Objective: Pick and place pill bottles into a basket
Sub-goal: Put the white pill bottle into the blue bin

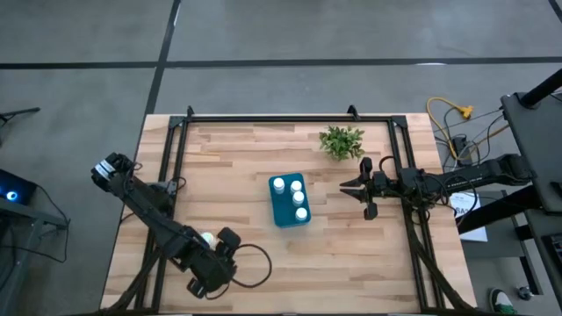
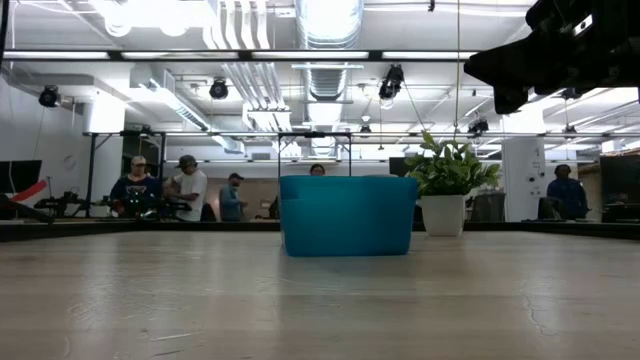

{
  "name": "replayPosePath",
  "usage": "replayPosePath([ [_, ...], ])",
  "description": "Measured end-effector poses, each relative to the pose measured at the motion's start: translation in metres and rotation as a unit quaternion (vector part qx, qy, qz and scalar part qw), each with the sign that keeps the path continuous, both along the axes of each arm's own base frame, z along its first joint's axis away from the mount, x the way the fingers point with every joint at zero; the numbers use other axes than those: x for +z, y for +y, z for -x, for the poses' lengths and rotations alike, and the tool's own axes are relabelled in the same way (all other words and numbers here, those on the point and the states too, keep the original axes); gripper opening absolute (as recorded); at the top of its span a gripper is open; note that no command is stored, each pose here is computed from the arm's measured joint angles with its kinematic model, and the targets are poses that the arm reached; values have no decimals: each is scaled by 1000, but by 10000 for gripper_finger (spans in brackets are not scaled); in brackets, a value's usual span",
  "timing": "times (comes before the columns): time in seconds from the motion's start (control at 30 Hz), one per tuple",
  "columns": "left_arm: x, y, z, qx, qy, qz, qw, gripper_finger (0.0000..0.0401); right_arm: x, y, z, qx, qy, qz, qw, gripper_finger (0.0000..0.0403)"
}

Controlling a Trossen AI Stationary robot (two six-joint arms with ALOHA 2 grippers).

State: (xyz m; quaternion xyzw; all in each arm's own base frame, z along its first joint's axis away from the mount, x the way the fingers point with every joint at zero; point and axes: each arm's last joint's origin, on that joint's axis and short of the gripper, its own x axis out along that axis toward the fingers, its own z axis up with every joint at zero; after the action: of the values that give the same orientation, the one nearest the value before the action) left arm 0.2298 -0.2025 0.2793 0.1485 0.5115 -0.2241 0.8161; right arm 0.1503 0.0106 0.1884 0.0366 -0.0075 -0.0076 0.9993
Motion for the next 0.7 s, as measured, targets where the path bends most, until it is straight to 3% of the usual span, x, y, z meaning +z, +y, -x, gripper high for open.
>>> replayPosePath([
  [0.7,-40,-12,22,78,53,22,995,217,-1,0,0,0,7,-2,1000,63],
])
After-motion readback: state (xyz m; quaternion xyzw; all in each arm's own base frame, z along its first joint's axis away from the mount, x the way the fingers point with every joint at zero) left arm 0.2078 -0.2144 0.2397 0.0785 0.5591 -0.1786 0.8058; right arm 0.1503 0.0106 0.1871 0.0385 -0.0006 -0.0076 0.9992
